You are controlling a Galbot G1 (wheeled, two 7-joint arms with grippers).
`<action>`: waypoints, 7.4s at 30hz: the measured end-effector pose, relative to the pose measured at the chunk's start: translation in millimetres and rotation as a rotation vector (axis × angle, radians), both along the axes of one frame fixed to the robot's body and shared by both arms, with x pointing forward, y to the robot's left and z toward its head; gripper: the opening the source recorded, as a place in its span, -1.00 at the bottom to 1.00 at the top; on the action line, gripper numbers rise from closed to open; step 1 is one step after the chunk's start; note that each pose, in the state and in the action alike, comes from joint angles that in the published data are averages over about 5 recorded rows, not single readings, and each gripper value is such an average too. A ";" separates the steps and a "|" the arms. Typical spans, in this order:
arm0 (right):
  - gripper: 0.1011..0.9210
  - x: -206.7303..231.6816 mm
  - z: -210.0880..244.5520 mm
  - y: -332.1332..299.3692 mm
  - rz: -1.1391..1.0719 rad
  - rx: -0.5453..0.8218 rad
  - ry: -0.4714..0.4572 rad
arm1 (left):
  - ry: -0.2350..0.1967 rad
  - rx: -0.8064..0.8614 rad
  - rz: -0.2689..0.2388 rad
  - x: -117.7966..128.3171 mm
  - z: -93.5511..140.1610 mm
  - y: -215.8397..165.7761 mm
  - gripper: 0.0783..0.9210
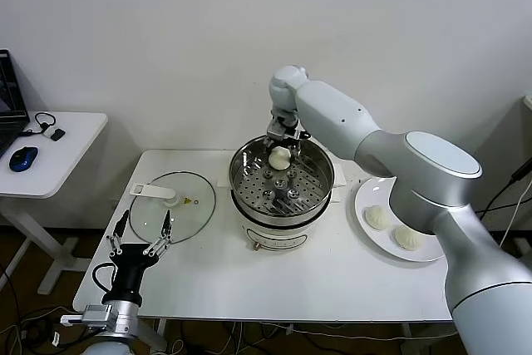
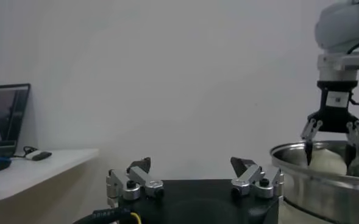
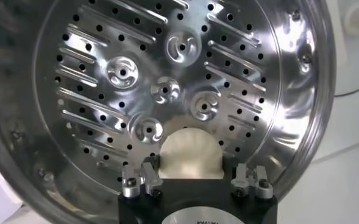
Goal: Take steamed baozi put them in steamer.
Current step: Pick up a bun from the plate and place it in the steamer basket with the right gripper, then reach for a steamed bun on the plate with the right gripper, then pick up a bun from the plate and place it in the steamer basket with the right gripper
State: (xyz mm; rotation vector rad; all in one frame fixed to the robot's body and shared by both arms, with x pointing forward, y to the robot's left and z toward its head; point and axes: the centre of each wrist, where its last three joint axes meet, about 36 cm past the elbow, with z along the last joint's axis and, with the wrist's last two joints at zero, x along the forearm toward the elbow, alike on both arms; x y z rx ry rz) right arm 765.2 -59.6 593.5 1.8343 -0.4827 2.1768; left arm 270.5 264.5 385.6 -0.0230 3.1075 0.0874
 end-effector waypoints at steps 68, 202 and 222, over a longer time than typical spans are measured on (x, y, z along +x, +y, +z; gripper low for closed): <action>0.76 -73.6 5.9 -372.3 -1.003 0.302 0.204 | 0.005 0.001 -0.016 -2.4 1.5 -10.2 0.77; 0.39 -1.5 43.4 7.6 -0.739 0.258 0.324 | -0.025 -0.022 -0.019 3.9 5.6 -13.3 0.77; 0.39 -2.4 9.7 27.0 -0.738 0.236 0.337 | -0.021 -0.024 -0.020 3.7 5.3 -13.1 0.77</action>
